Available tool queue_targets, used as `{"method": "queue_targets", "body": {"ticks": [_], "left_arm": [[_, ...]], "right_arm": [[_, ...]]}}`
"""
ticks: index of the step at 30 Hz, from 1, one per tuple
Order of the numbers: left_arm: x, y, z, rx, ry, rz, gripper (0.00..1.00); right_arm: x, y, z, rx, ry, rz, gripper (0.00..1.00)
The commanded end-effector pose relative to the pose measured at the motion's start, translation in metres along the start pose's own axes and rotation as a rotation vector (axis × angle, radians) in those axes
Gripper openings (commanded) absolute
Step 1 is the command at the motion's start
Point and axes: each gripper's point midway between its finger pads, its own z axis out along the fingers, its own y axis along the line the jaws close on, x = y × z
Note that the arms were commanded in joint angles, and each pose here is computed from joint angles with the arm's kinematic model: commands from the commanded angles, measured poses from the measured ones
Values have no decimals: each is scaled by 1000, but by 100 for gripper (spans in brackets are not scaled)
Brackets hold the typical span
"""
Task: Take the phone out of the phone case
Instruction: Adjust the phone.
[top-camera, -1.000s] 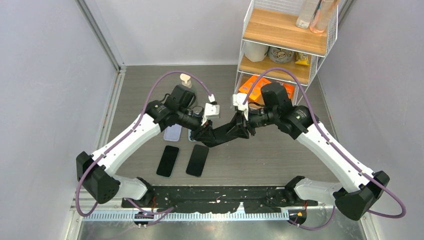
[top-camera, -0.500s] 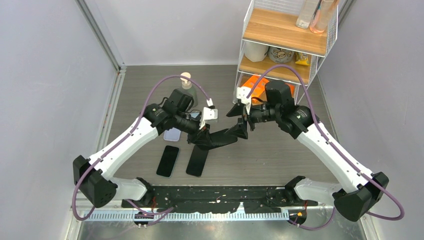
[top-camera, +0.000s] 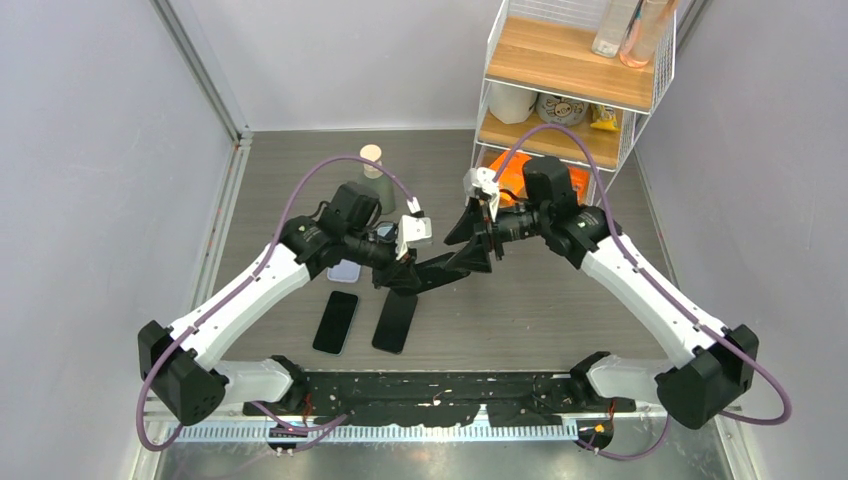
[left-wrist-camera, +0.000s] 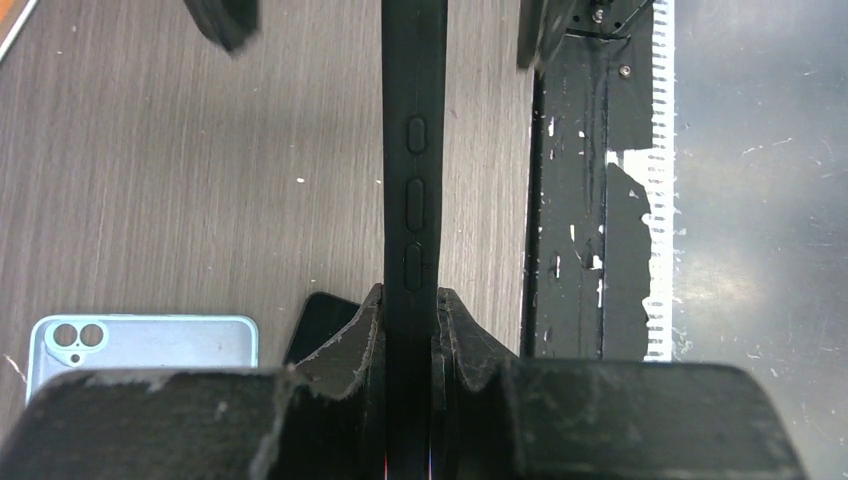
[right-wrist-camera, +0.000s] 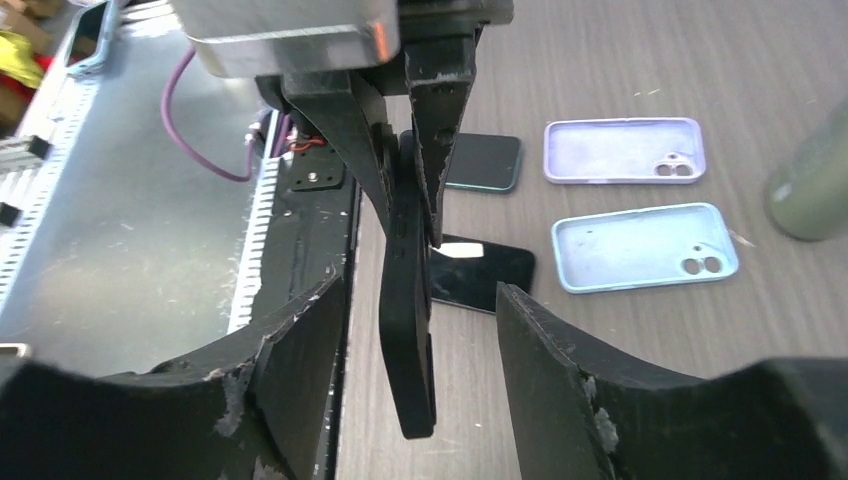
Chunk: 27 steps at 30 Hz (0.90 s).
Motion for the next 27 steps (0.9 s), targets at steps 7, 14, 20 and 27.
{"method": "queue_targets", "body": {"ticks": [7,14,20,27], "left_arm": [[-23,4,-6,-43,-88,70,0],[-16,9,-3,-79,-74,82,0],[-10,9,-1,-78,-54,84,10],[-6,1,-1,-46,-60,92,66]], "right_arm": [[4,6,15,-152,-31,93,32],[9,6,17,-165,-29,107,6],[9,3,16,-142,-29,94,5],[-2,6,7,-104,-44,36,5]]}}
